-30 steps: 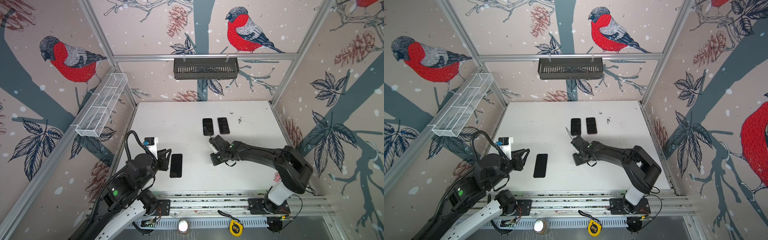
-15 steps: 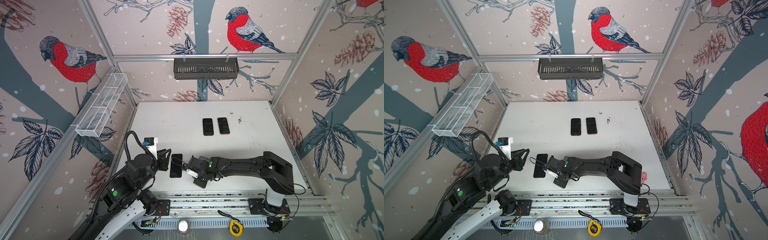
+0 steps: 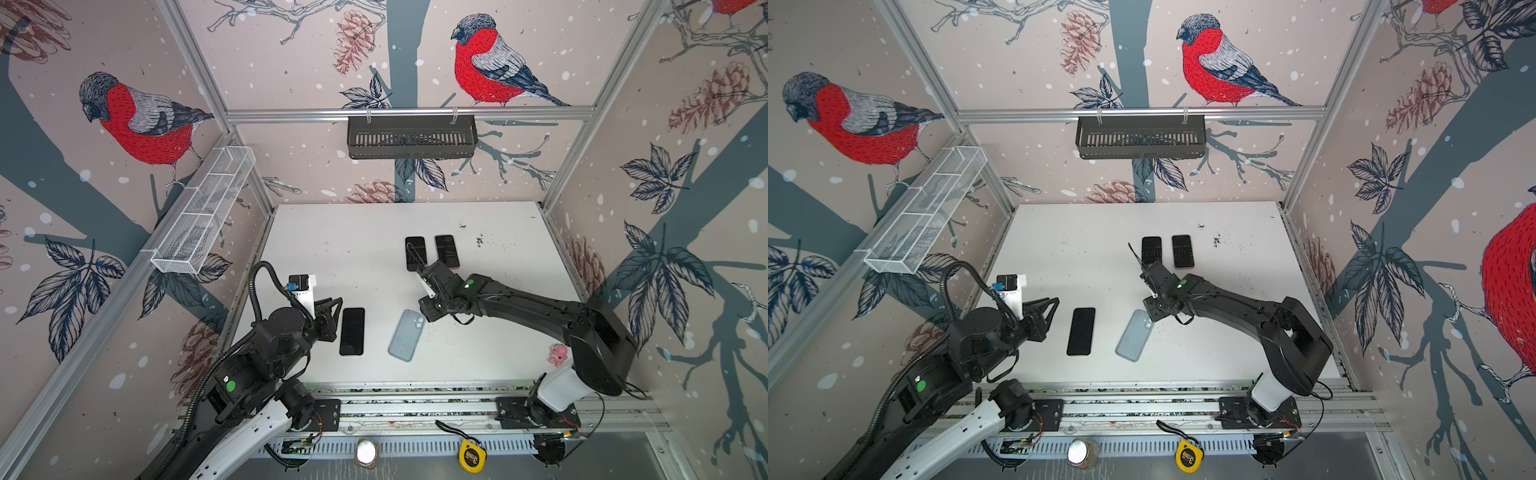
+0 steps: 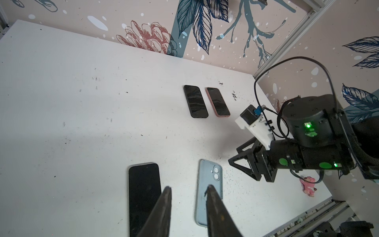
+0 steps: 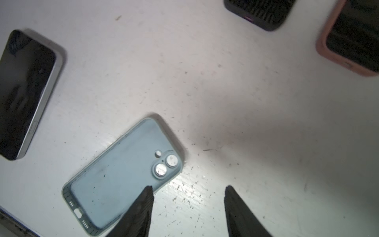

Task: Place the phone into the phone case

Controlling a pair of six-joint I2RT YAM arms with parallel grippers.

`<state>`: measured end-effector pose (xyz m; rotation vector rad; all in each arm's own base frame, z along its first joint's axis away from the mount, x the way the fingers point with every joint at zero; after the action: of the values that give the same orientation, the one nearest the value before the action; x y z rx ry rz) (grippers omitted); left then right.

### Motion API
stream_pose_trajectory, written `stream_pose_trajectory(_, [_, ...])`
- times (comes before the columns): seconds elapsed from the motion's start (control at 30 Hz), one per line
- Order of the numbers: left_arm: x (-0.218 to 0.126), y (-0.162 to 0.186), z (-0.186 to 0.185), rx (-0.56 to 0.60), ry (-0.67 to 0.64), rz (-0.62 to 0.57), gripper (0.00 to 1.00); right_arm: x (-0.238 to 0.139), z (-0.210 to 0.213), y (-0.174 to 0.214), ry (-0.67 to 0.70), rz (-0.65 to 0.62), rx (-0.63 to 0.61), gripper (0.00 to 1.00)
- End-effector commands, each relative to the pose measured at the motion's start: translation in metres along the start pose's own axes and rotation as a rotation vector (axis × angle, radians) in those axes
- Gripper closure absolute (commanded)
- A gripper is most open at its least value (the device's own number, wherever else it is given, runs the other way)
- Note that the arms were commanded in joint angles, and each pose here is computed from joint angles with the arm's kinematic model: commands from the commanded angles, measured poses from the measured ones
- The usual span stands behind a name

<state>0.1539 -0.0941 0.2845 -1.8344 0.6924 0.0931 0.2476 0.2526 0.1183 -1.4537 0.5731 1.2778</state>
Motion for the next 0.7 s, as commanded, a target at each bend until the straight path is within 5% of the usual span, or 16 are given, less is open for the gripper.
stream_pose_trajectory(0.0, [0.0,-0.004,-0.001,-0.005,0.0,-0.023,0.69,0.004,-0.008,0.014,0.02,0.102,0.279,0.44])
stream_pose_trajectory(0.13, [0.0,-0.005,-0.001,-0.006,0.003,-0.026,0.69,0.017,0.007,0.023,-0.009,0.171,0.396,0.61])
stream_pose_trajectory(0.47, [-0.001,-0.005,-0.001,-0.008,0.005,-0.029,0.7,0.047,0.038,0.033,-0.044,0.241,0.387,0.63])
stream_pose_trajectory(0.57, [-0.001,-0.005,-0.001,-0.008,0.005,-0.028,0.7,0.055,0.039,0.036,-0.045,0.26,0.377,0.81])
stream_pose_trajectory(0.67, [-0.002,-0.005,-0.001,-0.009,0.007,-0.031,0.7,0.06,0.036,0.037,-0.011,0.266,0.355,0.88])
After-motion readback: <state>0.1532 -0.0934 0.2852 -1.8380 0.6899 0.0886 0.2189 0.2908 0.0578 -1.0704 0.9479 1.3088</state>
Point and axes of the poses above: each gripper's point midway between its finger pads, its own x axis out along the fingers, its own z axis along the line the jaws close on, y = z × x, the point moved 4 cm from there along -x, back along the fingers, and after that the axes turned 1 degree about x, right-handed, at the moved point
